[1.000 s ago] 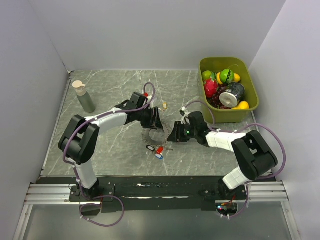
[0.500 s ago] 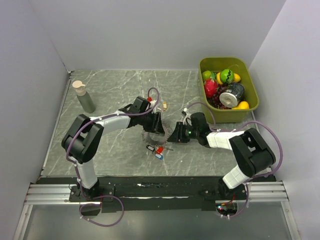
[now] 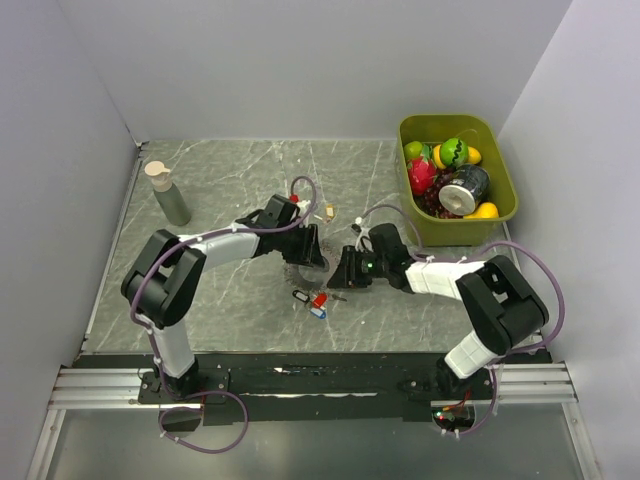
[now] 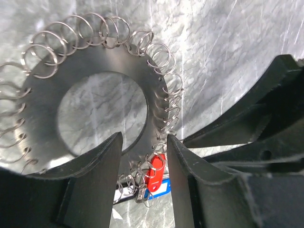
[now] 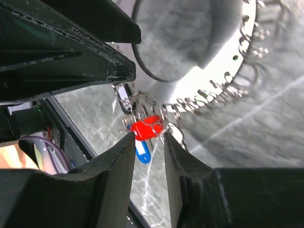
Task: Put the keys on the keyring
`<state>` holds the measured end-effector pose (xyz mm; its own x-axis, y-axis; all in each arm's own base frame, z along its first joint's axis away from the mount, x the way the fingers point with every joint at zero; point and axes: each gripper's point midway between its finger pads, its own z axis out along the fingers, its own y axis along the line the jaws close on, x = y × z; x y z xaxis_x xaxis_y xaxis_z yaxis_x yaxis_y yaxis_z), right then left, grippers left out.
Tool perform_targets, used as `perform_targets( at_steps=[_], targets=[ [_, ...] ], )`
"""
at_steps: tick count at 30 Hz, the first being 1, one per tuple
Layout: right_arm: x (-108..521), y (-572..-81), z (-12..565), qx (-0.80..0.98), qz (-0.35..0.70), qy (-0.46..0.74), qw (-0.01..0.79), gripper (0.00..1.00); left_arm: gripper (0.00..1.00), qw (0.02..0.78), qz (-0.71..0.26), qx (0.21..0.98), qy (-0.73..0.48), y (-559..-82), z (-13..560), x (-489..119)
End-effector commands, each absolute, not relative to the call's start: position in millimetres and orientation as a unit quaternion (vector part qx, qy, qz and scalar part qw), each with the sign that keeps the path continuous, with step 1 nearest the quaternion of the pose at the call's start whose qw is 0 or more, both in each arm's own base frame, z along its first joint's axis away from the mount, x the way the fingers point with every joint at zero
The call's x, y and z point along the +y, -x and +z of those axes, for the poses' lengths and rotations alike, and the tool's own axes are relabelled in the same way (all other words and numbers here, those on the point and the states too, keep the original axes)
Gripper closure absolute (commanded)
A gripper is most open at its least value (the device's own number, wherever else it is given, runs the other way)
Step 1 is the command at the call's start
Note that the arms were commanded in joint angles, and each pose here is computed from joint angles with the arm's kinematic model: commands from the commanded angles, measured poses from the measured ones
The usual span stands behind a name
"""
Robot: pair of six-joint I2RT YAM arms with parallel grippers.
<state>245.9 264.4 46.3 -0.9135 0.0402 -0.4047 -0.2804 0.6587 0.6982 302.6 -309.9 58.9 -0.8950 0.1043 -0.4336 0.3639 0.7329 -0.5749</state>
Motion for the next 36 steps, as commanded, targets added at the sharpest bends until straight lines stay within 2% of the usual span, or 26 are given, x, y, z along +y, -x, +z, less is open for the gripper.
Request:
perform_targets(
  at_steps=[1, 14, 22, 25, 26, 29, 36],
  targets=[
    [273, -258, 47, 0.893, 0.397, 0.067, 0.202, 0.62, 0.51, 0.245, -0.339, 0.900, -0.125, -313, 96, -305],
    [277, -267, 36, 0.903, 0.377, 0.069, 0.191, 0.62, 0.50, 0.264, -0.349, 0.890, -0.130, -314, 116, -306],
    [284, -262, 25, 0.906, 0.381, 0.074, 0.169, 0.68, 0.50, 0.269, -0.352, 0.887, -0.131, -315, 120, -307],
    [287, -261, 26, 0.903, 0.389, 0.078, 0.168, 0.78, 0.50, 0.271, -0.353, 0.886, -0.132, -315, 122, -307],
    [288, -260, 27, 0.900, 0.394, 0.081, 0.167, 0.87, 0.50, 0.271, -0.352, 0.886, -0.132, -315, 123, -306],
    [291, -261, 34, 0.894, 0.403, 0.088, 0.173, 1.00, 0.50, 0.281, -0.352, 0.883, -0.134, -316, 130, -305],
    [296, -275, 71, 0.872, 0.416, 0.121, 0.229, 1.00, 0.51, 0.321, -0.355, 0.868, -0.134, -322, 159, -297]
  ],
)
